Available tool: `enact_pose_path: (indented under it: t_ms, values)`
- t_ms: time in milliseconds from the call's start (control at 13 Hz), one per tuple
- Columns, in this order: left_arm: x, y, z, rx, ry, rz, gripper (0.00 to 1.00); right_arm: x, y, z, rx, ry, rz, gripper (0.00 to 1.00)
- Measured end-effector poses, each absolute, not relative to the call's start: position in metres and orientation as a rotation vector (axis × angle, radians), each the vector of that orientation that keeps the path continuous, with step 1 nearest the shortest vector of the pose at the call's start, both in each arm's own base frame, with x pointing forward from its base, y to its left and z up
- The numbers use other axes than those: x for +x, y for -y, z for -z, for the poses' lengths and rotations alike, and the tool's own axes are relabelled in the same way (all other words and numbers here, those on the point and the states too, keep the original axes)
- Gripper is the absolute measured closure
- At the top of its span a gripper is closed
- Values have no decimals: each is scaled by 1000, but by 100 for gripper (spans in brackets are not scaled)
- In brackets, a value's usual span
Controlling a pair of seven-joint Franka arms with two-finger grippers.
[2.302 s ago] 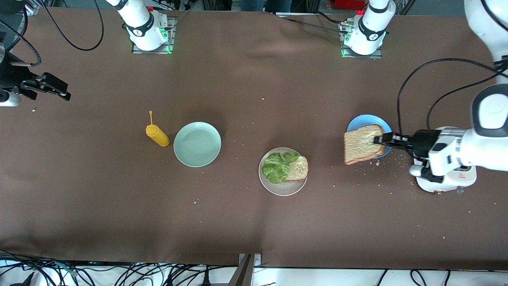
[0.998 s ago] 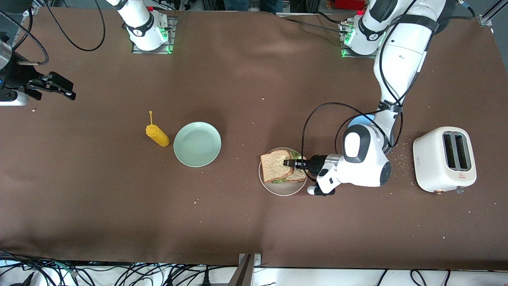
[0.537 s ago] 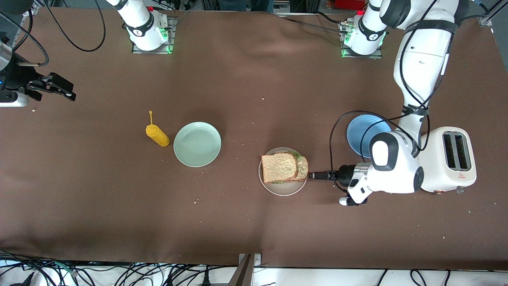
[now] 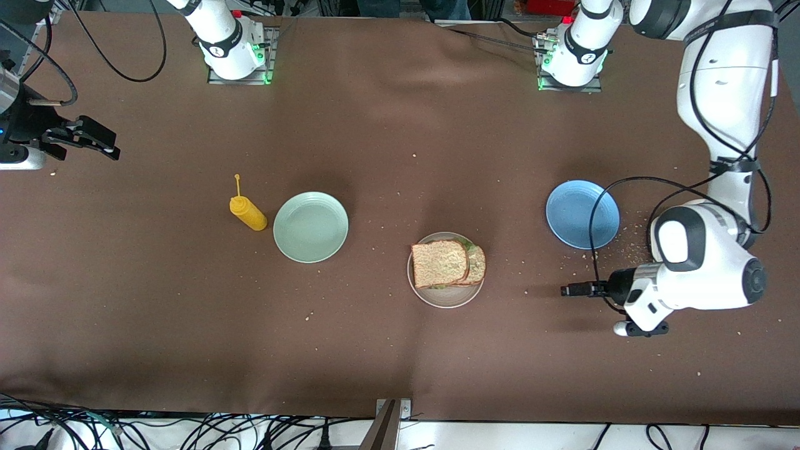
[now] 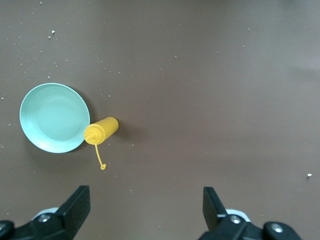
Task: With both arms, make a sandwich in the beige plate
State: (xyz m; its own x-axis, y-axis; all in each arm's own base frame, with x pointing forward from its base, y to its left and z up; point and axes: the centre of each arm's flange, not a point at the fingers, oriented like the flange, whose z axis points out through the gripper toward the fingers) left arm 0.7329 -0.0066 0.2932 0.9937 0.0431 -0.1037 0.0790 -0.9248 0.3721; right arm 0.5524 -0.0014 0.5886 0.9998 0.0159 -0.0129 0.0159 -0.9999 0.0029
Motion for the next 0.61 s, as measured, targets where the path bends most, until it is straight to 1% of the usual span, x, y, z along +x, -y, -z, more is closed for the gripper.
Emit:
enact_pose_path:
  t_ms: [153, 307, 460, 614]
  values:
    - [725, -24, -333, 2829, -60, 142, 0, 553, 1, -588, 3138, -25, 20, 0]
    - [713, -32, -368, 2916, 5, 192, 0, 553, 1, -589, 3138, -25, 20, 0]
    - [697, -26, -399, 3018, 76, 293, 0, 553, 1, -589, 3138, -26, 19, 0]
    - [681, -1, -431, 3104, 76, 379, 0, 553, 1, -589, 3138, -27, 19, 0]
